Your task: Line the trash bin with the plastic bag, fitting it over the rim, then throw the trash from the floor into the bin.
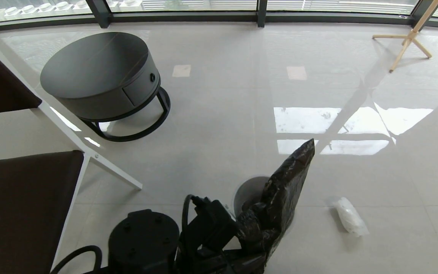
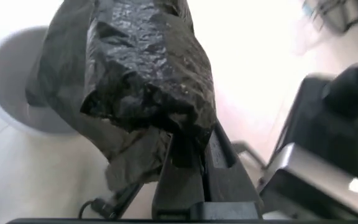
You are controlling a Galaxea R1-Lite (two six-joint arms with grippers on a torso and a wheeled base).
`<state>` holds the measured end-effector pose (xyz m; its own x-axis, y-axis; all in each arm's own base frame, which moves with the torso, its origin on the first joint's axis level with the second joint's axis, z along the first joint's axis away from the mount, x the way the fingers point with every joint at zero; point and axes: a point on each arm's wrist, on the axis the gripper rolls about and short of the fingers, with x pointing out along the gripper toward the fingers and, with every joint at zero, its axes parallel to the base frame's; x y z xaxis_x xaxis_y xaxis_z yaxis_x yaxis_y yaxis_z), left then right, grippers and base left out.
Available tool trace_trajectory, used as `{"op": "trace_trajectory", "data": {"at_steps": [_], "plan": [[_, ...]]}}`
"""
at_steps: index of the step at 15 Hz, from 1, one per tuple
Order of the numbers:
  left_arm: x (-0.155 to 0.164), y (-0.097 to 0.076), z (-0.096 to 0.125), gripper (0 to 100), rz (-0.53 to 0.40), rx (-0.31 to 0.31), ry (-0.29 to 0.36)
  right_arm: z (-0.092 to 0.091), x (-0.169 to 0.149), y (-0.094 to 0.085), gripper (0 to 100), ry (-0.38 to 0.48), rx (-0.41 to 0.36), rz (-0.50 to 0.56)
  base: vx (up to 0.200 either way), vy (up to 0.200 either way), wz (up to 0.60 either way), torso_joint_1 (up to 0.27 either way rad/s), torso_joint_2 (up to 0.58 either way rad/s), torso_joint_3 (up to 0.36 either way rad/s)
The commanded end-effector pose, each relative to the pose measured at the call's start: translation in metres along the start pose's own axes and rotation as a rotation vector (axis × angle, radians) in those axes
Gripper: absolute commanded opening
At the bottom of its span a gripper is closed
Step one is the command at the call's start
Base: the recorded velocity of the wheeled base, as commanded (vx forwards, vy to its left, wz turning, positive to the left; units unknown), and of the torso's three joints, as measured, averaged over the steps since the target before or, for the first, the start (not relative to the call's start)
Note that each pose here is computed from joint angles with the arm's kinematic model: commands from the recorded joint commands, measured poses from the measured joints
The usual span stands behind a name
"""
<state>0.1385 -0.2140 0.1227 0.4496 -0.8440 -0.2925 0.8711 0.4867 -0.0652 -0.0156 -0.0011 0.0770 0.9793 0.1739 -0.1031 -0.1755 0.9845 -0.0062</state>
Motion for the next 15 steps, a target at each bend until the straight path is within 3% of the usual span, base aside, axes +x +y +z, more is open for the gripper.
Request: {"op": "trace_trajectory", "data": {"at_steps": [1,3,6,10,15], "plan": [[0.019,0.008,-0.017,0,0.022,-0.002,0.065,0.000,0.000,0.000,100,-0.001,0.000,0.001,0.000,0.000,0.00,0.000,0.00,0.000],[0.031,0.014,-0.014,0,0.036,0.003,0.000,0.000,0.000,-0.001,100,-0.002,0.003,-0.031,0.000,0.000,0.00,0.000,0.00,0.000],[0.055,0.030,-0.001,0,0.080,0.066,-0.071,0.000,0.001,-0.001,100,0.006,-0.005,-0.010,0.000,0.000,0.00,0.000,0.00,0.000],[0.067,0.042,0.005,0,0.112,0.069,-0.094,0.000,0.000,-0.001,100,-0.001,-0.005,0.016,0.000,0.000,0.00,0.000,0.00,0.000],[0.067,0.047,0.003,0,0.124,0.064,-0.085,0.000,0.000,-0.001,100,-0.001,-0.004,0.014,0.000,0.000,0.00,-0.052,0.22,0.168]]}}
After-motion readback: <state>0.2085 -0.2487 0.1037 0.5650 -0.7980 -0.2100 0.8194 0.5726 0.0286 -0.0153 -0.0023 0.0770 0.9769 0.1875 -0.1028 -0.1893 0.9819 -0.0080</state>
